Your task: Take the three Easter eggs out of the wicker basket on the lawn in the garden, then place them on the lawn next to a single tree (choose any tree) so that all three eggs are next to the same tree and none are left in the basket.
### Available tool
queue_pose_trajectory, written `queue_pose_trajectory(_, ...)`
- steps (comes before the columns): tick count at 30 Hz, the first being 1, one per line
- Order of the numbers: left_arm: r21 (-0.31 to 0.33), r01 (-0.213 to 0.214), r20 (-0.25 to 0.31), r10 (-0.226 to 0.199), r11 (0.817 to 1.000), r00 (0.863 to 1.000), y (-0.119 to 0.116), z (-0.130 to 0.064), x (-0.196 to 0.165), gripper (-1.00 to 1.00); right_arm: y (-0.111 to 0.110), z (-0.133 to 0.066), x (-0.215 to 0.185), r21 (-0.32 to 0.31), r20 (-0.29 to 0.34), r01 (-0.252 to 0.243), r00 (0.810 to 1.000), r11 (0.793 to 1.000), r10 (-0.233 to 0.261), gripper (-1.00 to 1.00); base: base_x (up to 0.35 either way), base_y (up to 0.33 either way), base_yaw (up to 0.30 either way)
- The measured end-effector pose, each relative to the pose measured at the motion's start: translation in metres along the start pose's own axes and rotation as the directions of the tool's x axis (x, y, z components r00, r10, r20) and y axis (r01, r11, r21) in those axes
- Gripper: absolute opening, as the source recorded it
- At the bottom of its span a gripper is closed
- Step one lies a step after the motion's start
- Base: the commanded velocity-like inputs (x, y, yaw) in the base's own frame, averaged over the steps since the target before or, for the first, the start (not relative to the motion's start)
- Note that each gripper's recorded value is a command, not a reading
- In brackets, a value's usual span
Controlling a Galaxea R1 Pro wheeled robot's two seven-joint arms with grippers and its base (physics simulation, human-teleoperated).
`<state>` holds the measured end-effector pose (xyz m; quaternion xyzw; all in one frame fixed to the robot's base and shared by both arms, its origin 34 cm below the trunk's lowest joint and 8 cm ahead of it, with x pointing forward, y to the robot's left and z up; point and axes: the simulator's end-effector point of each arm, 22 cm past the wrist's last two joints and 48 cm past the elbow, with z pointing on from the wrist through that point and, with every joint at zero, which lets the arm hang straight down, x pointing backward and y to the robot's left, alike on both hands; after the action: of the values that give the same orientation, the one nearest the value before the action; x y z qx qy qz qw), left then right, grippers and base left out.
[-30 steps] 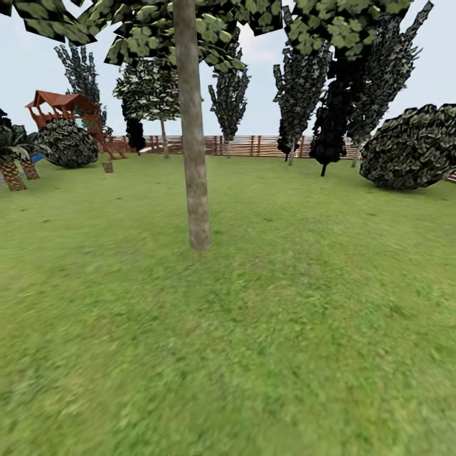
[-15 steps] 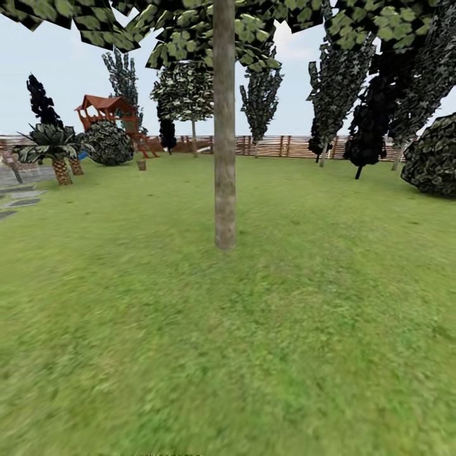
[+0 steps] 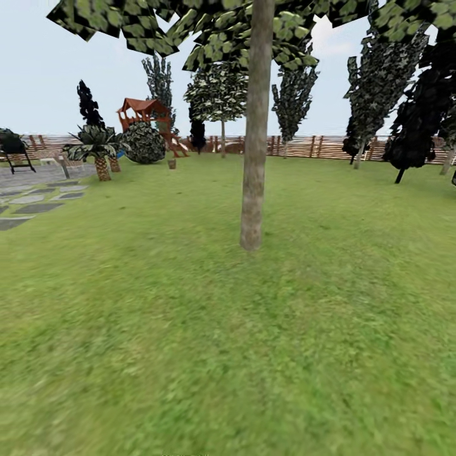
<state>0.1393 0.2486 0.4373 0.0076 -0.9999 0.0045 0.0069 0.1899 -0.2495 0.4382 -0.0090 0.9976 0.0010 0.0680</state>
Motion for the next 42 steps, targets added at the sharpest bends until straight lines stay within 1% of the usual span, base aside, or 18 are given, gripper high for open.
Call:
queue_pose_trajectory(7,0.000,0.000,-0.002,0.000,1.000,1.000,0.000,0.000,0.001,1.00,0.001,0.000,0.000,-0.002,0.000,0.002,1.000,1.000,-0.002,1.00,0.000,0.000,0.275)
queue_pose_trajectory(15,-0.001,0.000,-0.011,0.000,1.000,1.000,0.001,0.000,0.004,1.00,0.000,0.000,0.004,-0.001,-0.009,0.003,1.000,1.000,-0.003,1.00,0.000,0.000,0.177)
queue_pose_trajectory(30,-0.001,0.000,-0.034,0.000,1.000,0.999,0.001,0.000,0.013,1.00,-0.001,0.000,0.013,0.001,-0.034,-0.001,0.999,1.000,0.001,1.00,0.000,0.000,0.055)
queue_pose_trajectory(42,-0.001,0.001,-0.052,-0.001,1.000,0.999,0.000,0.000,0.020,1.00,0.000,-0.001,0.022,0.000,-0.060,-0.003,0.998,1.000,0.003,1.00,0.000,0.000,0.148)
